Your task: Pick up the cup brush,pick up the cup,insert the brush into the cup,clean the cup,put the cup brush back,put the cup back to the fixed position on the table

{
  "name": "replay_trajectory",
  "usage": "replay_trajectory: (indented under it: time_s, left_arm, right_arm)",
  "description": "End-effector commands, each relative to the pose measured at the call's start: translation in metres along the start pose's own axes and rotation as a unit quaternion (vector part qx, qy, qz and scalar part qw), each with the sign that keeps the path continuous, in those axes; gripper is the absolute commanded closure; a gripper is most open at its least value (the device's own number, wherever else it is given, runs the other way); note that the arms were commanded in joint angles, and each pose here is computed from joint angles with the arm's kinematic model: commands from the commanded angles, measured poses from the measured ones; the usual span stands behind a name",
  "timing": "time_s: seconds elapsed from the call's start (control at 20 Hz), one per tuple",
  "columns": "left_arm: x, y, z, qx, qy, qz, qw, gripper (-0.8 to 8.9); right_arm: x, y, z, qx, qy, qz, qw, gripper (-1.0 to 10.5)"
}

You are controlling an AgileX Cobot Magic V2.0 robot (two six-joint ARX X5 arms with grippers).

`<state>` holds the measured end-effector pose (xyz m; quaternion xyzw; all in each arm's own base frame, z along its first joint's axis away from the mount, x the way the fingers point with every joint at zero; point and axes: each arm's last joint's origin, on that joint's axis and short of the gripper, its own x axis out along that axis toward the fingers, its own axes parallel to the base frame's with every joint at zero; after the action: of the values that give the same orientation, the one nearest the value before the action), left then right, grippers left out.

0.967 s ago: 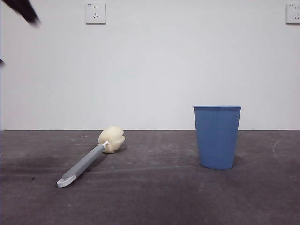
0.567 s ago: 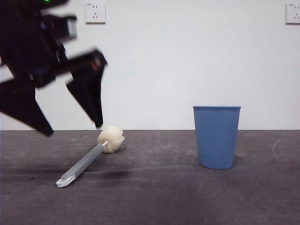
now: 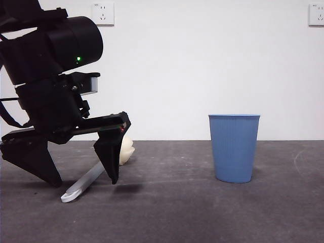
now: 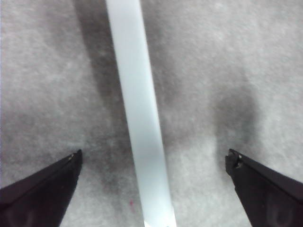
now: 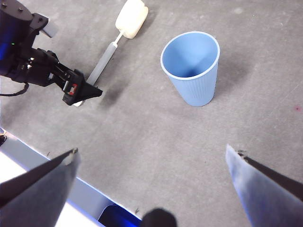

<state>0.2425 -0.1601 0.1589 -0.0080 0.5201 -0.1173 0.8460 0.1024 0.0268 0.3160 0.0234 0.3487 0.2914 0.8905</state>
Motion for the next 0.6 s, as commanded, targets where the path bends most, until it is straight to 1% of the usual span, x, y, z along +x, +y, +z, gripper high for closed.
replay_trajectory:
  time_s: [0.05, 0.1, 0.15, 0.2, 0.25, 0.6]
  left_arm:
    - [0.006, 0.0002, -0.0052, -0.003, 0.014, 0.006, 1.0, 5.51]
    - [0.006, -0.0001, -0.0056, -0.003, 0.019, 0.0, 1.0, 6.6]
    - [0.006, -0.0002, -0.006, -0.002, 0.022, -0.004, 1.0, 7.39]
    - [0.0059, -0.0017, -0.0069, -0.001, 0.027, -0.012, 1.0, 7.94]
    - [0.0058, -0.003, -0.0075, 0.002, 0.028, -0.016, 0.999, 8.2]
    - [0.0055, -0.0023, -0.0113, 0.003, 0.047, -0.008, 0.999, 8.19]
  right_arm:
    - [-0.0001, 0.0003, 0.0007, 0.002, -0.003, 0.001, 1.0, 4.1]
    - [-0.0001, 0.0003, 0.0007, 0.002, -0.003, 0.001, 1.0, 4.1]
    - [-0.0001, 0.0003, 0.0007, 0.002, -0.003, 0.001, 1.0, 4.1]
    - [-0.0001, 0.0003, 0.0007, 0.002, -0.003, 0.001, 1.0, 4.1]
    - [-0.0001, 0.0003, 0.0007, 0.002, -0.003, 0.001, 1.0, 4.1]
    - [-0.0001, 0.0003, 0.0007, 0.003, -0.003, 0.002, 1.0, 4.1]
